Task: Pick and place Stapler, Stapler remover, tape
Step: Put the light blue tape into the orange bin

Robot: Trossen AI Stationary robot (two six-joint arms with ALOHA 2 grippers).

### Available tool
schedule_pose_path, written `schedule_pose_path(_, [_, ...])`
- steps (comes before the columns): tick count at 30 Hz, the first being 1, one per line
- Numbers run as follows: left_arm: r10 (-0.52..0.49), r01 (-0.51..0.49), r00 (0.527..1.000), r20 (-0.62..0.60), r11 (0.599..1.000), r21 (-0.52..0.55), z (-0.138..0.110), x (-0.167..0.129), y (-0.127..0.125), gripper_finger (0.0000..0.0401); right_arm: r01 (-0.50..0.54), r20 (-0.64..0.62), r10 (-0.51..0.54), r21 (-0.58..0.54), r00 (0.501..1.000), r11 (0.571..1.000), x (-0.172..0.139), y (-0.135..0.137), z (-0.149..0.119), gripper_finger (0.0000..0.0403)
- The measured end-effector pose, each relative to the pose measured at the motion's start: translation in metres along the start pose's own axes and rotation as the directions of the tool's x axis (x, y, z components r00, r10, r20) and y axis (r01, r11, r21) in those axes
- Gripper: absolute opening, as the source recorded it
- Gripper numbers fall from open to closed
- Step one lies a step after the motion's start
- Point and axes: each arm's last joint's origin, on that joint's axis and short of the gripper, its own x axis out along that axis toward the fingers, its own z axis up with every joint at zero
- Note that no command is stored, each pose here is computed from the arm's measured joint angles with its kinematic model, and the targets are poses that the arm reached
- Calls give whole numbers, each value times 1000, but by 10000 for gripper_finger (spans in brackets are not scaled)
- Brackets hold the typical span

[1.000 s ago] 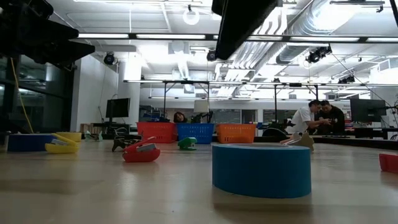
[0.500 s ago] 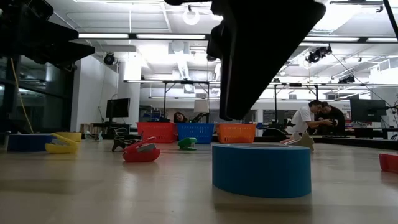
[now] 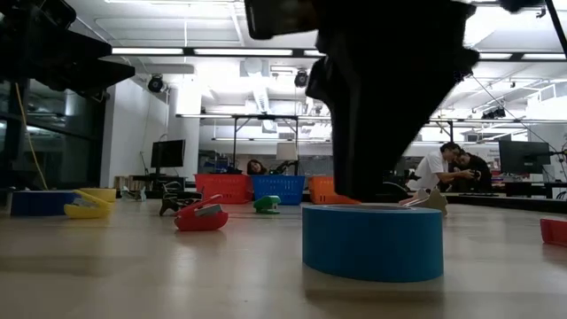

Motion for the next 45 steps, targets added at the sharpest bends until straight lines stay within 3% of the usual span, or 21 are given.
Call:
schedule_pose_path(13, [0,0,1000,0,1000,0,0,0,0,262,-43,-60,46,50,997,998,22,-12,-9,131])
schedule_pose_path(22, [0,0,1000,-1,1000,1,0,0,0,262,-66,-94,78,124,993,990,12,-46,1,32])
schedule_pose_path(33, [1,-1,1000,-1,1000,1,0,0,0,262,-2,-152,32,193,988,981,-4,-129,11,23])
schedule_pose_path(45, [0,0,1000,-1,1000,0,0,0,0,262,141,-120,-115,240,986,960,-54,-259,2,23])
